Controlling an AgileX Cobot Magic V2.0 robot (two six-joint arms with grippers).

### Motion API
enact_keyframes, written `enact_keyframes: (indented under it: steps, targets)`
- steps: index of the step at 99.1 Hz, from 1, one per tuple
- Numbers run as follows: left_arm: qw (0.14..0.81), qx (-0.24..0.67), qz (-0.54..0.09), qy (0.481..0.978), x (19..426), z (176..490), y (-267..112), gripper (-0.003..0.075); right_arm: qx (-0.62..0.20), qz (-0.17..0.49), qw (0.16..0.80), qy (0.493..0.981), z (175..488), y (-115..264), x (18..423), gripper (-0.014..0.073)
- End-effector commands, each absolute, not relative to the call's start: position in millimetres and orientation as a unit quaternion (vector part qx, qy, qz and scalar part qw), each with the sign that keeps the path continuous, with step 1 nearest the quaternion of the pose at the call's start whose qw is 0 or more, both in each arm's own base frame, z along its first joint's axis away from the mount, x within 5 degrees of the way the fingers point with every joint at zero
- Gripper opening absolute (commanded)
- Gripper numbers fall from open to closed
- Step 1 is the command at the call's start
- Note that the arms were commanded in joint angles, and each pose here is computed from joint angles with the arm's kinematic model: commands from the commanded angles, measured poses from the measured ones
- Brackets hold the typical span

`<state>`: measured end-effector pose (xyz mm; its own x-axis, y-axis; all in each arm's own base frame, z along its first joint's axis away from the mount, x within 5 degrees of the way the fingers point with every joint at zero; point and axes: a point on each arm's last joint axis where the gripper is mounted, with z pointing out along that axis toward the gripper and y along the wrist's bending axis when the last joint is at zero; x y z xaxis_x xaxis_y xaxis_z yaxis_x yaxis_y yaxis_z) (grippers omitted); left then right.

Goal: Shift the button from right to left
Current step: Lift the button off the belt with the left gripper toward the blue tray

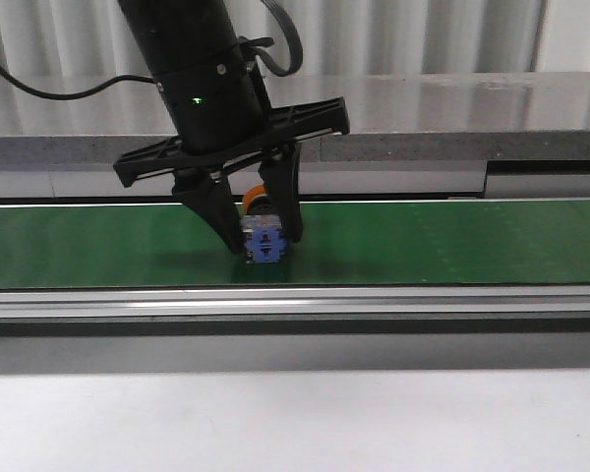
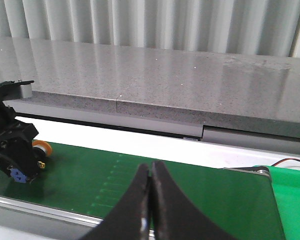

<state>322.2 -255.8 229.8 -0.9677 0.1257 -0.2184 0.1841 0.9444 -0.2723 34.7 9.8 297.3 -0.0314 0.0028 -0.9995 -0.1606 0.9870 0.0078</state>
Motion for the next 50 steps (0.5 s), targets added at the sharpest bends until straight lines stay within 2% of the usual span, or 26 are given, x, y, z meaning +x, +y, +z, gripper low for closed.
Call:
enact_keyframes:
  steps: [1,26,50]
  targets:
    - [0.137,0.076,-0.179,0.971,319.4,261.5,-257.1,0.0082,-0.049,0.062,0.727,0.682,311.0,8.9,33.6,-0.0066]
    - [0.168,0.098,-0.144,0.970,310.8,291.6,-237.5,0.0082,-0.049,0.062,0.727,0.682,311.0,8.9,33.6,-0.0066]
    - [0.226,0.070,-0.116,0.965,313.1,339.7,-178.2,0.0082,-0.049,0.062,0.727,0.682,311.0,8.9,33.6,-0.0066]
